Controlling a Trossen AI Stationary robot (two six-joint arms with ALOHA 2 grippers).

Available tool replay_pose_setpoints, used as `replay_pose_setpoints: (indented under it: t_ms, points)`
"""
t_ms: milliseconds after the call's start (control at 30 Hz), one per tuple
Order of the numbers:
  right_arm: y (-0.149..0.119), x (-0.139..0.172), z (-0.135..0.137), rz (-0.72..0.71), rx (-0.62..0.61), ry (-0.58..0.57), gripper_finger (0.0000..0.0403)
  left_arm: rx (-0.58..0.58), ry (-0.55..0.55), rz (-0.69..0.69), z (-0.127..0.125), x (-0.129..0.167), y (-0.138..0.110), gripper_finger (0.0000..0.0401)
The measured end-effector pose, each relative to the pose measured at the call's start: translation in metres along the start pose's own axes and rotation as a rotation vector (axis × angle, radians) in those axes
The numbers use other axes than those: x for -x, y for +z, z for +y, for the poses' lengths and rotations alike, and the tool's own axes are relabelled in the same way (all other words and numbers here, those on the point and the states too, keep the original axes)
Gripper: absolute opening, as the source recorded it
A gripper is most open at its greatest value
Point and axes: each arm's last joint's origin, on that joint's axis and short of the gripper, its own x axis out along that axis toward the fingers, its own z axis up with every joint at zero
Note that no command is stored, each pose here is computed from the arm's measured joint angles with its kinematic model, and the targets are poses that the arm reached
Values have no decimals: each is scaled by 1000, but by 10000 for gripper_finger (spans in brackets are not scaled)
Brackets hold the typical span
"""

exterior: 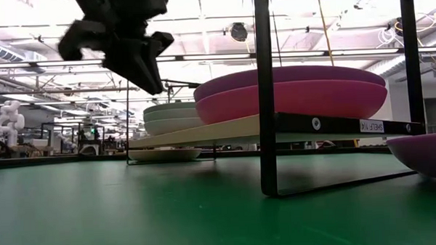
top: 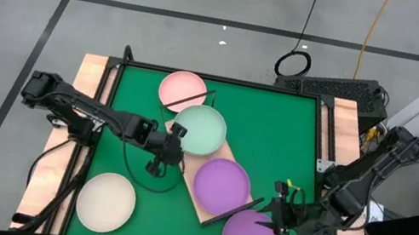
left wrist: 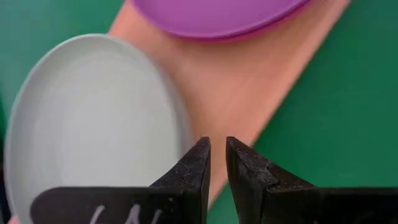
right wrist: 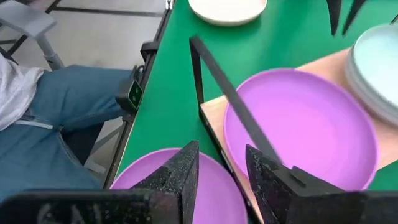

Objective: Place and stack plates onto a shelf
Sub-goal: Stack the violet plate on top of the violet plate on the shelf

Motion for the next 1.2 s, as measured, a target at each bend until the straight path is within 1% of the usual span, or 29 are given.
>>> replay_pose_setpoints:
  t_ms: [267, 400, 533, 600, 700, 833, 933, 1100, 1200]
  points:
    - [-12, -34, 18, 154, -45, 82, 114, 23, -66, -43, -42, 12, 14, 58]
    - [-20, -54, 28, 235, -98, 120, 114, 79, -95, -51, -57, 16, 18, 58]
    - [-26, -71, 41, 287, -130, 203, 114, 133, -118, -19, -67, 19, 16, 58]
    - [-30, -78, 45, 326, -162, 223, 114, 143, -125, -8, -70, 19, 16, 58]
    - [-35, -84, 50, 373, -195, 221, 114, 167, -129, -7, -72, 20, 16, 58]
    - [-38, -89, 53, 416, -217, 187, 114, 201, -129, -5, -72, 20, 16, 58]
    - [-41, -90, 51, 463, -211, 146, 114, 205, -129, -5, -72, 20, 16, 58]
    - [-45, -95, 54, 507, -210, 173, 114, 206, -129, -5, -72, 20, 16, 58]
    - [-54, -100, 60, 566, -175, 208, 114, 207, -129, -7, -72, 20, 16, 58]
